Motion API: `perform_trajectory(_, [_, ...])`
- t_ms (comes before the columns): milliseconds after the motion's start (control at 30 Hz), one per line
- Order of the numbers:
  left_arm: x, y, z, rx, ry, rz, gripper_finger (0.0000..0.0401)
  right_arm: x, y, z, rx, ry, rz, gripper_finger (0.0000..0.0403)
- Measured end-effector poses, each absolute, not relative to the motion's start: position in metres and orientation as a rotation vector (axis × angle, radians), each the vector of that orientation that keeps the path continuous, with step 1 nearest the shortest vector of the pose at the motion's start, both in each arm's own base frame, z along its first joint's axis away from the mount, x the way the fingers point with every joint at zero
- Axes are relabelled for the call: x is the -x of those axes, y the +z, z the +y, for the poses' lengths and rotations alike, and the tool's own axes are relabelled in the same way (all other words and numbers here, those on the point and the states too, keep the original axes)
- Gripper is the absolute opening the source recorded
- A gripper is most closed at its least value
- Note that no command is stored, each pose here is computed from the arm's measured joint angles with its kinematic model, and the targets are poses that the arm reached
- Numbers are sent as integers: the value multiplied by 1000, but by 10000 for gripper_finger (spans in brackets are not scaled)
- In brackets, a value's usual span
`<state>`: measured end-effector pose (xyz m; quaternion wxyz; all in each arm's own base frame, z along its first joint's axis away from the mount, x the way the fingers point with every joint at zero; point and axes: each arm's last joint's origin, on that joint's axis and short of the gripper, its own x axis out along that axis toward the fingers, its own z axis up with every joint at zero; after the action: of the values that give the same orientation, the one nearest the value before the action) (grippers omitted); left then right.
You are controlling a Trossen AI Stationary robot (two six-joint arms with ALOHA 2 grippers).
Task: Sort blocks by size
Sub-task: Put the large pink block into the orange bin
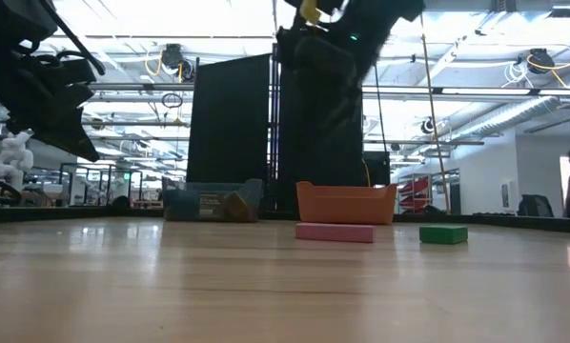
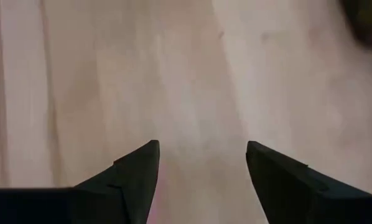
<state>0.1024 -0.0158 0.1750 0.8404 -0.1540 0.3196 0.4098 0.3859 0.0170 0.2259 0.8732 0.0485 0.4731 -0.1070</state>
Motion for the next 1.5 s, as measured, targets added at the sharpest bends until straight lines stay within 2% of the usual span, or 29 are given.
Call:
perform_trajectory(300, [-102, 175, -16, 326, 866, 675, 0, -364, 175, 46, -273, -283, 1013, 233])
perform_trajectory(767, [-102, 175, -16, 332, 860, 684, 0, -338, 131, 49, -412, -286, 1028, 233])
perform_trajectory(967, [-102, 175, -16, 328, 862, 682, 0, -336, 127, 50, -429, -281, 1016, 233])
perform_trajectory(1267, [-102, 175, -16, 311, 869, 672, 0, -339, 130, 13, -491, -439, 987, 233])
perform_trajectory(1500, [-102, 175, -16, 313, 870, 671, 0, -359, 152, 6, -351, -340, 937, 233])
